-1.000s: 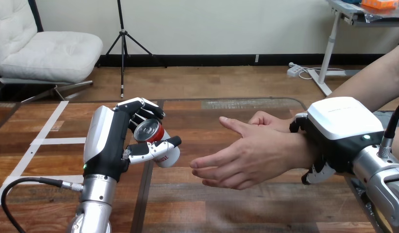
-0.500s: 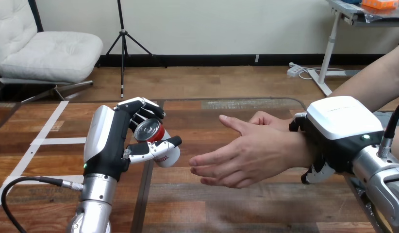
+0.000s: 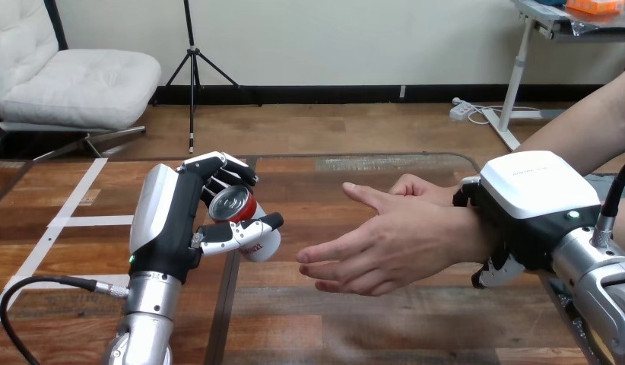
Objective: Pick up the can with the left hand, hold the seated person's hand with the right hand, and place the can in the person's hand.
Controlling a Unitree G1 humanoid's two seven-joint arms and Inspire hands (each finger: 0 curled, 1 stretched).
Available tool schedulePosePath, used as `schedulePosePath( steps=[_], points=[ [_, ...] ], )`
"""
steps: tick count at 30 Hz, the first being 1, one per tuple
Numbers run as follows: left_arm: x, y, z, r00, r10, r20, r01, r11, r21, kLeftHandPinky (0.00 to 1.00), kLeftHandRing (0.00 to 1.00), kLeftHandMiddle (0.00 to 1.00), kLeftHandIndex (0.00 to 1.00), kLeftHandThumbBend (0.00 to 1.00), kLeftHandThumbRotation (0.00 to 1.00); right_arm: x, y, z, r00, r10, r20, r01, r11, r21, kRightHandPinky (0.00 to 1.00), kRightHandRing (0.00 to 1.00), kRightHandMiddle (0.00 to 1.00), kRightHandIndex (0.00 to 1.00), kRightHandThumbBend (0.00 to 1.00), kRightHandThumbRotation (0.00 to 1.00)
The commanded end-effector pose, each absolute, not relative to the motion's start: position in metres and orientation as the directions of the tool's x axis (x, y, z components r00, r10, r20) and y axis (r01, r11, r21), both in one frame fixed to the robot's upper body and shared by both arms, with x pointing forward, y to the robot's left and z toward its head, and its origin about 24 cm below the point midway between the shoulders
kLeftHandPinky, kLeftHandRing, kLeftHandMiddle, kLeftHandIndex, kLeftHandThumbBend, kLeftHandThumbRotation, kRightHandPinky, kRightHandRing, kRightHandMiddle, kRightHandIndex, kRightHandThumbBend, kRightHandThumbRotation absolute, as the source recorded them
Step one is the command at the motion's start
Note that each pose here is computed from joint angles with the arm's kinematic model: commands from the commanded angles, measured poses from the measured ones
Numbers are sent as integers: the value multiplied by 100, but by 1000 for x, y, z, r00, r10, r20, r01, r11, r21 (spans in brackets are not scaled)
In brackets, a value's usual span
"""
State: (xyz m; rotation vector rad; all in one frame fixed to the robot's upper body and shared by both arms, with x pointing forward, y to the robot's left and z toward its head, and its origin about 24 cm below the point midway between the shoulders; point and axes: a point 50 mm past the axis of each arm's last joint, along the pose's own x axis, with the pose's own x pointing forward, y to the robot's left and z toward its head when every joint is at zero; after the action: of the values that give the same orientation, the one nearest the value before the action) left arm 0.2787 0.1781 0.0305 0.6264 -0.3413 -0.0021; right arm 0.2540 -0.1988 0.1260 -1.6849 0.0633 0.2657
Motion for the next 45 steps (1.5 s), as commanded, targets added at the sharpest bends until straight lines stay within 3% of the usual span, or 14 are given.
schedulePosePath(
  steps=[1, 13, 23, 31, 45],
  points=[
    [296, 179, 65, 889, -116, 443, -171, 814, 555, 32, 39, 46, 49, 67, 0, 257, -201, 129, 979, 95, -179, -167, -121, -978, 66, 72, 75, 72, 81, 0],
    [296, 178, 64, 888, -119, 443, -169, 814, 556, 31, 39, 46, 49, 67, 0, 256, -202, 130, 980, 104, -169, -157, -113, -981, 63, 70, 72, 70, 79, 0],
    [297, 176, 65, 890, -114, 441, -167, 819, 549, 31, 38, 46, 49, 68, 0, 256, -204, 132, 982, 108, -152, -140, -109, -984, 49, 59, 65, 65, 78, 0],
    [297, 175, 65, 887, -117, 446, -167, 820, 548, 31, 38, 46, 49, 68, 0, 256, -205, 131, 984, 106, -146, -134, -107, -985, 43, 54, 61, 63, 78, 0],
    [298, 174, 65, 888, -115, 446, -165, 824, 541, 31, 39, 46, 49, 68, 0, 255, -206, 132, 984, 105, -145, -133, -111, -985, 41, 53, 60, 62, 78, 0]
  ],
)
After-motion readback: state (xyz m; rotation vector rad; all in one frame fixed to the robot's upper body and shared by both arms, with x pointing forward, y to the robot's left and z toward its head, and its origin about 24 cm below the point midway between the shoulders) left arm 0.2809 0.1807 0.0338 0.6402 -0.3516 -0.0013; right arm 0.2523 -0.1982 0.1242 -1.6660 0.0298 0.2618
